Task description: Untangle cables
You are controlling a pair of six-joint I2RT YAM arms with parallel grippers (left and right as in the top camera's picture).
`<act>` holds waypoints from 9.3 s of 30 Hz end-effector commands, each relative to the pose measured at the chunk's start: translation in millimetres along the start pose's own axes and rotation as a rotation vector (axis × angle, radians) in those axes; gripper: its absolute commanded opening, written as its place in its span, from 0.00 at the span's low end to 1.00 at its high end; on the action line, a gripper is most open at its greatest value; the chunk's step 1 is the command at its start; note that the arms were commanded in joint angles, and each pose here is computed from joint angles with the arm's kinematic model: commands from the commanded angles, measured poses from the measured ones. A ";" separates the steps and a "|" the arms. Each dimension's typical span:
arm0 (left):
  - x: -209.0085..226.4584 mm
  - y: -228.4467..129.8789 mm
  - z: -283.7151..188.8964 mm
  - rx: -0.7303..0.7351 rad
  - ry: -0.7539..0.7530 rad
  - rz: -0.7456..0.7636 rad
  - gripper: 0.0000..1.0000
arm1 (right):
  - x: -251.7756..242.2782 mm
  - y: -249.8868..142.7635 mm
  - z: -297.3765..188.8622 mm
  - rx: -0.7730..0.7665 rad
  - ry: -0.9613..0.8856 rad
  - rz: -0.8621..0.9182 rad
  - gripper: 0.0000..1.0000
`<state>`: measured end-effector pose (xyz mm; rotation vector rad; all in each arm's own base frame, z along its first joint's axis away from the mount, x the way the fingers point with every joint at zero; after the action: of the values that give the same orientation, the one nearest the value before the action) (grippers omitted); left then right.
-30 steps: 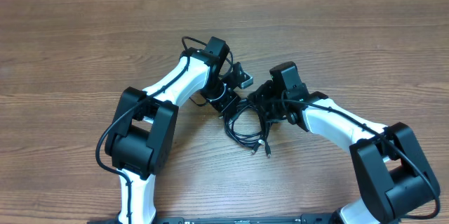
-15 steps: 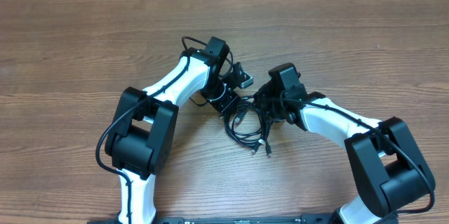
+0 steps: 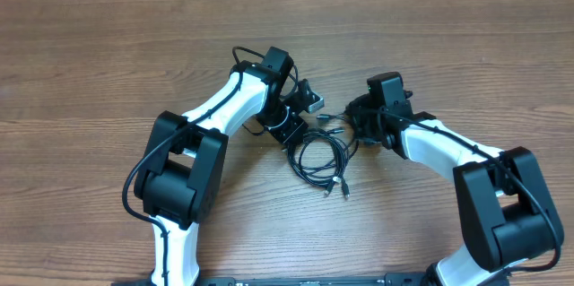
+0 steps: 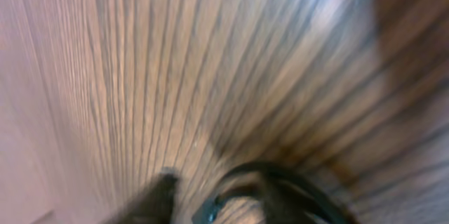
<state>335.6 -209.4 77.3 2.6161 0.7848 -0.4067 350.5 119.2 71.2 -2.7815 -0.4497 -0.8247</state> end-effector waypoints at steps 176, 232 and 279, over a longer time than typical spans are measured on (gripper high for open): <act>-34.0 21.5 -54.7 -0.182 -0.064 0.089 0.04 | -19.4 22.2 -50.8 0.005 -0.136 -0.387 0.89; 110.4 -36.5 -127.4 -0.528 0.328 -0.873 0.04 | 34.2 -81.9 -32.4 0.119 0.255 -0.834 1.00; 109.0 -35.1 -121.1 -0.498 0.382 -0.896 0.08 | -47.1 -133.2 16.6 0.463 -0.272 -0.752 0.70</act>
<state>424.0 -78.0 125.4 1.7807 1.9048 0.0557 304.8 236.1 72.2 -2.2488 -1.5359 -0.5690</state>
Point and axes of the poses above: each gripper's point midway between its finger pads, its own z axis out along the fingers, its own x axis along the line the jaws close on, y = z × x, the point moved 7 cm from there along -z, back along the fingers, and after that the axes turned 8 degrees about z, right-handed, at the moved point
